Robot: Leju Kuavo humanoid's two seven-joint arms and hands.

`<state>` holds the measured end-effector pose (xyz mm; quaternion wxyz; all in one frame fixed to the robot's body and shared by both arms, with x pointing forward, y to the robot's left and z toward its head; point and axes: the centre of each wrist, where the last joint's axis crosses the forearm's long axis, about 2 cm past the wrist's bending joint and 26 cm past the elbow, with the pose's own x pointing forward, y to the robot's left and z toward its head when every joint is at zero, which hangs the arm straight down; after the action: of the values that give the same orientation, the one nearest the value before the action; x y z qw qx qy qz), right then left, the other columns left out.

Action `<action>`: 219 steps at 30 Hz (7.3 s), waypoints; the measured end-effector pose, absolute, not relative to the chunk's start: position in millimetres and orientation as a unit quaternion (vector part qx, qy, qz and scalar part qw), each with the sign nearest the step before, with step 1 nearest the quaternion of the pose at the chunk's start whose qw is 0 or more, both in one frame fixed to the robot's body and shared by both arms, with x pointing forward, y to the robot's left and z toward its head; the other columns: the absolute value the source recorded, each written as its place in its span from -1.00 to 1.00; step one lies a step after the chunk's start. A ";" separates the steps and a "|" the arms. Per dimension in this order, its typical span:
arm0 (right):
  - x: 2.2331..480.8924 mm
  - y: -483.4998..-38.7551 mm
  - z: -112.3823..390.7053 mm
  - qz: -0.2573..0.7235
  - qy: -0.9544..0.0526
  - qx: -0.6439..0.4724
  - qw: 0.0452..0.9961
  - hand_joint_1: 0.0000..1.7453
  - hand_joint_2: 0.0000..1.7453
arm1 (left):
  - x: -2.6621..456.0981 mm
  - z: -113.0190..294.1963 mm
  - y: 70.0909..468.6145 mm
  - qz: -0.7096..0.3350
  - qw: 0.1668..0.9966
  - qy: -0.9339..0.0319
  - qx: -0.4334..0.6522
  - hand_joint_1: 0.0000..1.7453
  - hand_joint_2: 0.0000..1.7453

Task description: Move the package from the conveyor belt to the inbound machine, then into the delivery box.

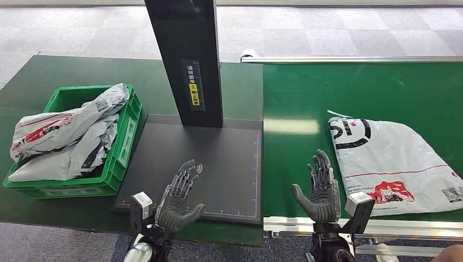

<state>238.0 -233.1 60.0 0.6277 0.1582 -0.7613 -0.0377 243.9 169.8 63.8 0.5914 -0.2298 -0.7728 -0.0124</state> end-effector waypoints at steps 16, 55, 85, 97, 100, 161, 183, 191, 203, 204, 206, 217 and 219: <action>240.1 -233.7 67.3 0.246 -0.683 -0.343 0.596 -1.00 1.00 | 237.8 63.7 171.9 -0.005 0.600 -0.770 -0.219 -1.00 1.00; 225.5 -298.5 6.6 0.397 -0.524 -0.490 0.572 -1.00 1.00 | 236.1 67.8 172.9 -0.006 0.599 -0.769 -0.223 -1.00 1.00; 220.6 -321.6 -20.1 0.376 -0.473 -0.502 0.619 -0.93 1.00 | 236.2 67.9 172.8 -0.008 0.601 -0.768 -0.223 -1.00 1.00; 212.2 -327.1 -27.4 0.362 -0.457 -0.498 0.642 1.00 1.00 | 236.4 68.0 172.8 -0.009 0.602 -0.767 -0.224 -1.00 1.00; 211.0 -328.3 -28.4 0.360 -0.458 -0.496 0.644 1.00 1.00 | 236.5 68.0 172.8 -0.009 0.602 -0.767 -0.224 -1.00 1.00; 273.8 -184.3 195.6 0.271 -0.876 -0.014 0.398 1.00 1.00 | 258.3 100.1 263.8 0.027 0.519 -0.854 -0.018 -1.00 1.00; 304.2 -110.2 193.1 0.361 -0.823 0.145 0.414 1.00 1.00 | 245.2 118.1 311.9 0.064 0.479 -0.872 0.078 -1.00 1.00; 300.0 -67.6 180.4 0.401 -0.774 0.230 0.434 1.00 1.00 | 244.1 118.7 318.2 0.064 0.476 -0.872 0.089 -1.00 1.00; 291.8 -44.1 164.4 0.421 -0.730 0.286 0.457 -1.00 1.00 | 246.7 119.9 318.8 0.064 0.472 -0.875 0.088 -1.00 1.00; 291.5 -43.6 163.5 0.420 -0.729 0.286 0.459 -1.00 1.00 | 247.3 120.0 318.7 0.064 0.472 -0.875 0.088 -1.00 1.00; 291.5 -43.5 162.0 0.417 -0.728 0.286 0.463 -1.00 1.00 | 248.3 119.7 318.5 0.064 0.472 -0.875 0.087 -1.00 1.00; 306.6 -75.2 166.3 0.307 -0.744 0.341 0.485 -1.00 1.00 | 254.0 119.1 316.9 0.057 0.474 -0.875 0.080 -1.00 1.00; 310.1 -89.1 165.4 0.275 -0.753 0.349 0.486 -1.00 1.00 | 253.6 118.7 316.8 0.056 0.475 -0.875 0.080 -1.00 1.00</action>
<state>310.1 -89.1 165.4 0.4863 0.3486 -0.7526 0.2749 253.6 316.8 118.7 0.4748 0.0803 -0.8747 0.0560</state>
